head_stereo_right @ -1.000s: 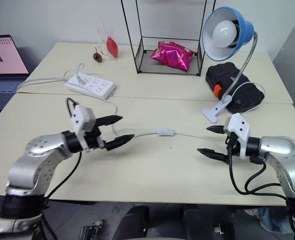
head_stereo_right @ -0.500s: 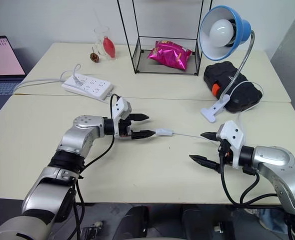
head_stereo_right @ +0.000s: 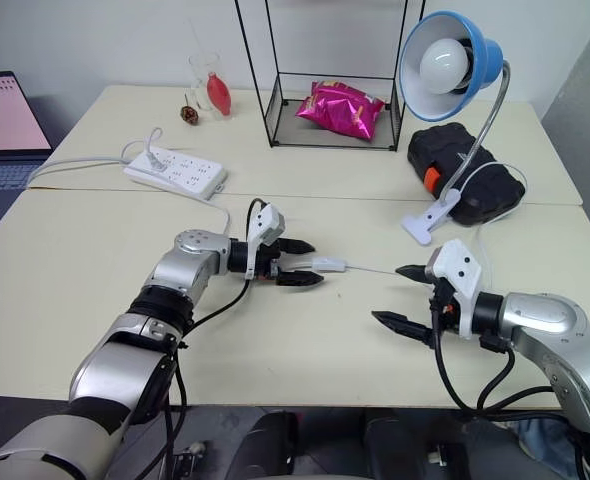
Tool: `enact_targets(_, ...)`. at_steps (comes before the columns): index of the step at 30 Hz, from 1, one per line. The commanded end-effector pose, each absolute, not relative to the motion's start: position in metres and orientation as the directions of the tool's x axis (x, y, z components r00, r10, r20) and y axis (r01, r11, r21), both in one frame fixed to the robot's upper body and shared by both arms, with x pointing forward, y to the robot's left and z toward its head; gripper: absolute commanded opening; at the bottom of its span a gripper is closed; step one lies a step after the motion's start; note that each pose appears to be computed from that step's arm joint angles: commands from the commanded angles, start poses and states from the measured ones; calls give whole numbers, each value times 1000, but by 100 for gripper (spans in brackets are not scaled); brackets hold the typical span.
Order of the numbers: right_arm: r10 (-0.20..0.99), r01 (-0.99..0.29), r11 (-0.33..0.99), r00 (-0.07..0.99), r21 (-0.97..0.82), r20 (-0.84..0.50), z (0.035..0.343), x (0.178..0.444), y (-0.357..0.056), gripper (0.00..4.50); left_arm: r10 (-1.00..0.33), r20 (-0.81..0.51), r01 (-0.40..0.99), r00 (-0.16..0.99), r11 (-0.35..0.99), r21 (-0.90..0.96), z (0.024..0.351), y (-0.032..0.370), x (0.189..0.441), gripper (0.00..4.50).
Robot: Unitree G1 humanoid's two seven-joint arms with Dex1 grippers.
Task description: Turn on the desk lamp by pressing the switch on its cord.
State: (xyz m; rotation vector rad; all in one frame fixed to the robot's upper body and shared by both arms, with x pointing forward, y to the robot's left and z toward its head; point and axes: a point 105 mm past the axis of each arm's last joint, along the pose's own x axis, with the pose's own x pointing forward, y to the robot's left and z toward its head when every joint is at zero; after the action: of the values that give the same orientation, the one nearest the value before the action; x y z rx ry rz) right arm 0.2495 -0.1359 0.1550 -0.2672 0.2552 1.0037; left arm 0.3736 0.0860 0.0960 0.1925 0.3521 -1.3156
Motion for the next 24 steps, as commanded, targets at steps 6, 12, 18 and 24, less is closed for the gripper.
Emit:
enact_targets(6, 801, -855, 495, 518, -156, -301, 173, 248, -132, 450, -920, -342, 975, 193, 218, -35, 105, 76, 377, 325)
enact_targets(12, 799, -854, 496, 520, -157, -303, 171, 248, -132, 450, -916, -357, 979, 183, 203, -18, 101, 72, 376, 207)
enact_targets(18, 795, -846, 511, 532, -150, -292, 171, 248, -132, 450, -919, -346, 981, 191, 189, 39, 103, 70, 375, 110)
enact_targets(24, 815, -836, 548, 527, 24, -241, 161, 237, -123, 450, -939, -251, 969, 234, 203, 144, 127, 66, 373, 110)
